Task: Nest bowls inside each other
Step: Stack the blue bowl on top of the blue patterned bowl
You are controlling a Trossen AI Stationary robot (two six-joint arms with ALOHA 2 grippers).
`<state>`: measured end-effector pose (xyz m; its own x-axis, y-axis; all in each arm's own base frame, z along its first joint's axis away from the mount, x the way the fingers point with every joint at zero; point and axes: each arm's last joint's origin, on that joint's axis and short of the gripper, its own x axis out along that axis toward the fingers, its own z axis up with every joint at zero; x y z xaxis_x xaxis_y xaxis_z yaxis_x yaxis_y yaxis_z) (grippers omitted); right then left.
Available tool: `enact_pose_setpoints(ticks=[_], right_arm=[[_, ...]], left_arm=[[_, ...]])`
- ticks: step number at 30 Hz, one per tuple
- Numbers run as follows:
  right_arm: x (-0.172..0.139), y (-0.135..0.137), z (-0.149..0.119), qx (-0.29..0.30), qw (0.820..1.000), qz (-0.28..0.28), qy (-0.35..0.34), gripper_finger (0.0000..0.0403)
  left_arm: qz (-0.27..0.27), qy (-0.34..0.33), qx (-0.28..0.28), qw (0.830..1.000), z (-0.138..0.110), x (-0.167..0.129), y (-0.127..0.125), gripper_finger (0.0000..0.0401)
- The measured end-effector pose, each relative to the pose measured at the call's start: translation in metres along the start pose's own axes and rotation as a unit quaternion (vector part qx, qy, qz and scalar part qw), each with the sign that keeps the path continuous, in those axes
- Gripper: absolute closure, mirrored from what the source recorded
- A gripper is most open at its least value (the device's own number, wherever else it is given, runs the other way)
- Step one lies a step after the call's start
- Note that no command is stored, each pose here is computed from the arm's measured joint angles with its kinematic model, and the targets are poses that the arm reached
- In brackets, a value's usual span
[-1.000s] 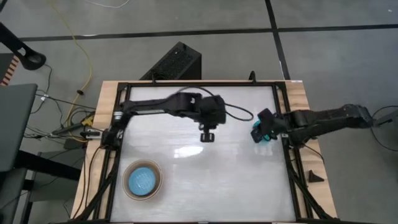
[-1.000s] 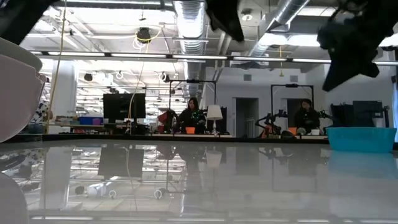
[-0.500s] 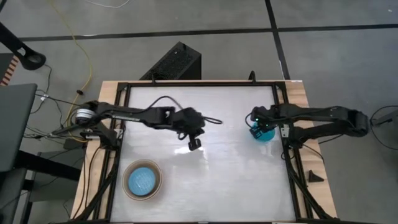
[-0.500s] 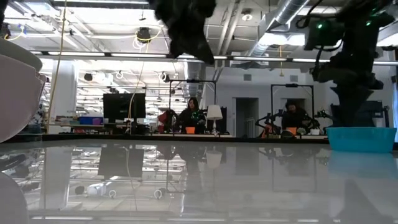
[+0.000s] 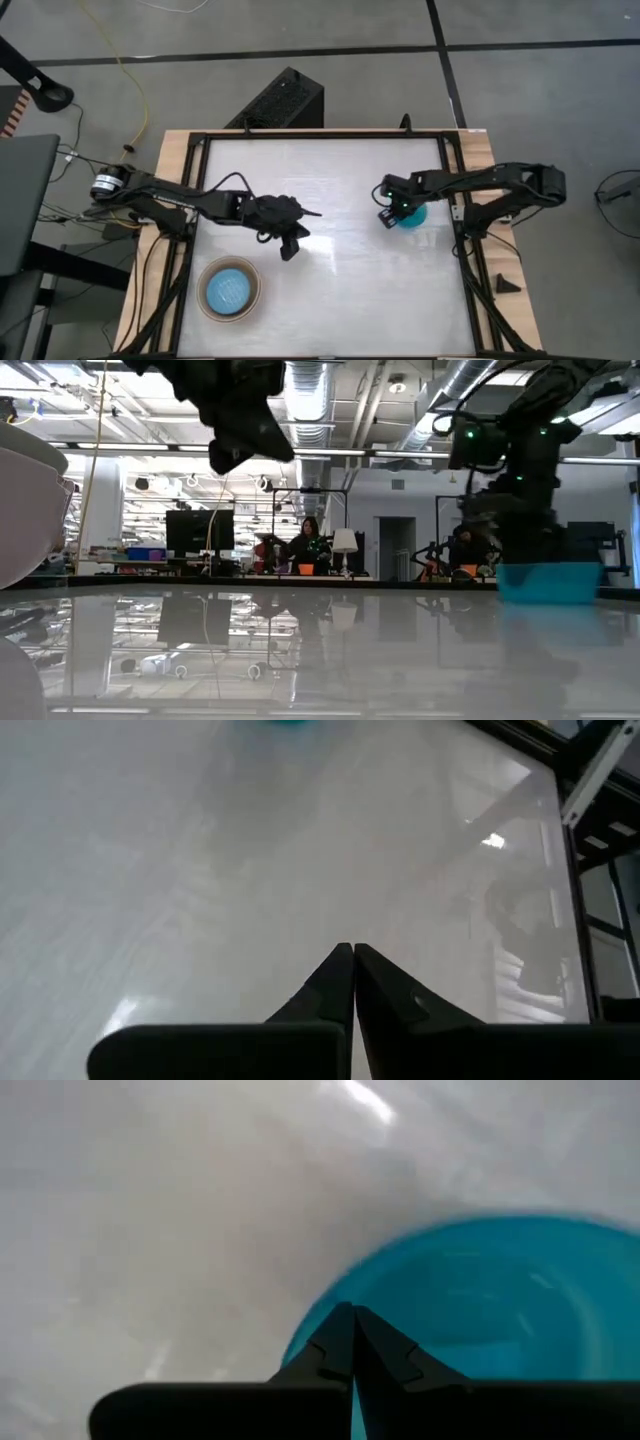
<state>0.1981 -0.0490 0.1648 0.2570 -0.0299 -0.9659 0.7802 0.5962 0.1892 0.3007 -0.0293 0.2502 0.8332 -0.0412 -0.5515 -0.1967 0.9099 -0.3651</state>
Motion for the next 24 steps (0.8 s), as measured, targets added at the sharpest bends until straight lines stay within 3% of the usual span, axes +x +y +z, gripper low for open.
enact_pose_setpoints(ticks=[6, 11, 18, 24], right_arm=[[-0.002, 0.041, 0.015, -0.005, 0.995, 0.091, -0.051, 0.0373], [-0.019, 0.092, 0.028, -0.052, 0.981, 0.162, -0.095, 0.0373], [-0.054, 0.128, 0.031, -0.127, 0.979, 0.142, -0.074, 0.0373], [-0.090, 0.130, 0.002, -0.174, 0.974, 0.128, -0.062, 0.0373]], left_arm=[[-0.010, 0.004, 0.038, 0.999, -0.004, -0.004, -0.010, 0.0401], [-0.010, 0.008, 0.056, 0.998, -0.005, -0.005, -0.010, 0.0401], [-0.007, 0.002, 0.080, 0.997, -0.004, -0.005, -0.010, 0.0401], [0.001, -0.042, 0.097, 0.994, 0.001, 0.003, -0.012, 0.0401]])
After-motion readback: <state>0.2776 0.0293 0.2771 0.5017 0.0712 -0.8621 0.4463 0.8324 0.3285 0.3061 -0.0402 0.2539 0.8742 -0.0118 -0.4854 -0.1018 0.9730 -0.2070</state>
